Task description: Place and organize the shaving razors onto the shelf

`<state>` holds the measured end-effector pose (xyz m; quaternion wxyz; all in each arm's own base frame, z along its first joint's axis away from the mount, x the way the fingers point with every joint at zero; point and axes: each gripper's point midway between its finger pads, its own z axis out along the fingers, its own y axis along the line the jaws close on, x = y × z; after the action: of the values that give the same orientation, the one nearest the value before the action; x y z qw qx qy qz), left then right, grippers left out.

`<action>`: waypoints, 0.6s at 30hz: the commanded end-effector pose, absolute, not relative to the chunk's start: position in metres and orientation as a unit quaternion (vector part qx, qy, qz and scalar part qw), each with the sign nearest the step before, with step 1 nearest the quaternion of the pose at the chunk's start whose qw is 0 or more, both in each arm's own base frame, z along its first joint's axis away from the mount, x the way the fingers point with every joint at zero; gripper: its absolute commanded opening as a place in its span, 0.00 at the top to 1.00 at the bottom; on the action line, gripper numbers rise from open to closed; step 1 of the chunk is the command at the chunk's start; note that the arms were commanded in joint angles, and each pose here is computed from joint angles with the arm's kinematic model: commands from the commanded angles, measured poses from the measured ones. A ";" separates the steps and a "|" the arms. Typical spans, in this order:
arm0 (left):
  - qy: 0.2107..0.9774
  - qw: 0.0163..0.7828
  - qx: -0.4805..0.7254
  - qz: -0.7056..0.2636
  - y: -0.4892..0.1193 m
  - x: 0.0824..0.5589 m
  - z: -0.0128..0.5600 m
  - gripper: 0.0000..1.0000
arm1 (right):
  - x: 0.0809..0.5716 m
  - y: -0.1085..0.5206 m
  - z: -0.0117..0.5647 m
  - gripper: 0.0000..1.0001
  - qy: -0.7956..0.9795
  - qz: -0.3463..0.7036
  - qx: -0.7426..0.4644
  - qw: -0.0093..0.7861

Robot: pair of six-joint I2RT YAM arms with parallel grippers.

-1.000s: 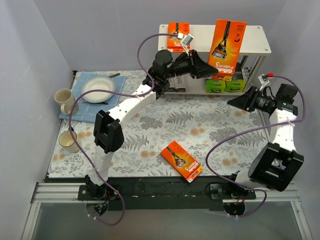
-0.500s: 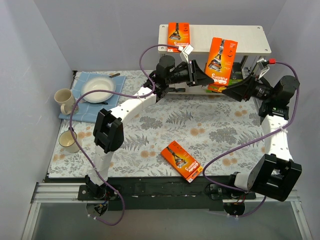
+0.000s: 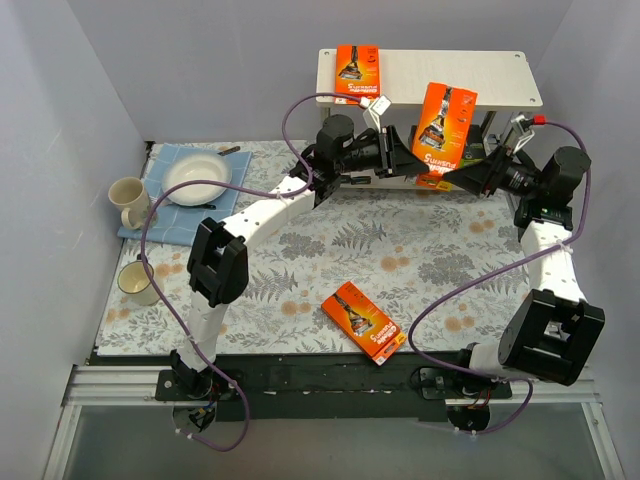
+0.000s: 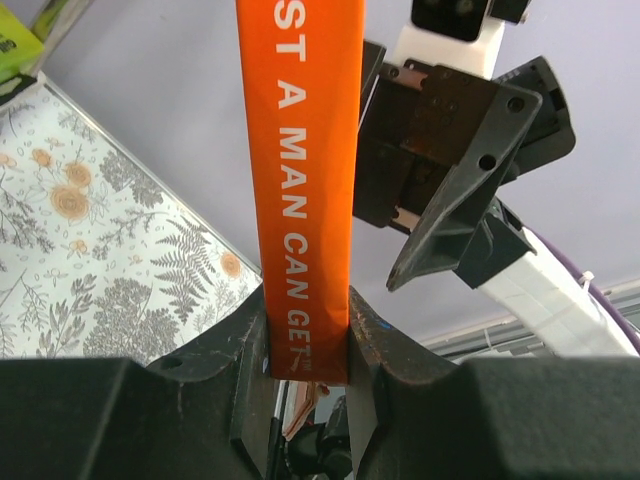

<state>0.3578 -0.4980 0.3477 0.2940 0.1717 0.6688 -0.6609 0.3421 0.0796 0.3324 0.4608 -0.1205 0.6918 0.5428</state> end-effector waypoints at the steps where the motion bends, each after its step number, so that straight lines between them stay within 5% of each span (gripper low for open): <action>1: 0.638 0.321 0.201 -0.671 -0.483 0.333 0.395 1.00 | 0.352 0.076 0.359 0.31 0.675 0.520 -0.142 0.504; 10: 0.638 0.335 0.200 -0.664 -0.481 0.337 0.396 1.00 | 0.355 0.078 0.351 0.59 0.684 0.530 -0.142 0.481; 14: 0.630 0.365 0.245 -0.640 -0.464 0.333 0.399 0.57 | 0.374 0.074 0.364 0.65 0.680 0.522 -0.138 0.497; 18: 0.659 0.389 0.298 -0.571 -0.416 0.334 0.372 0.36 | 0.404 0.074 0.401 0.68 0.660 0.511 -0.163 0.525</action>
<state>0.3511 -0.4788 0.3309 0.3166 0.2191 0.6817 -0.6221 0.3770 0.0747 0.3476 0.4619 -0.1186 0.6911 0.5431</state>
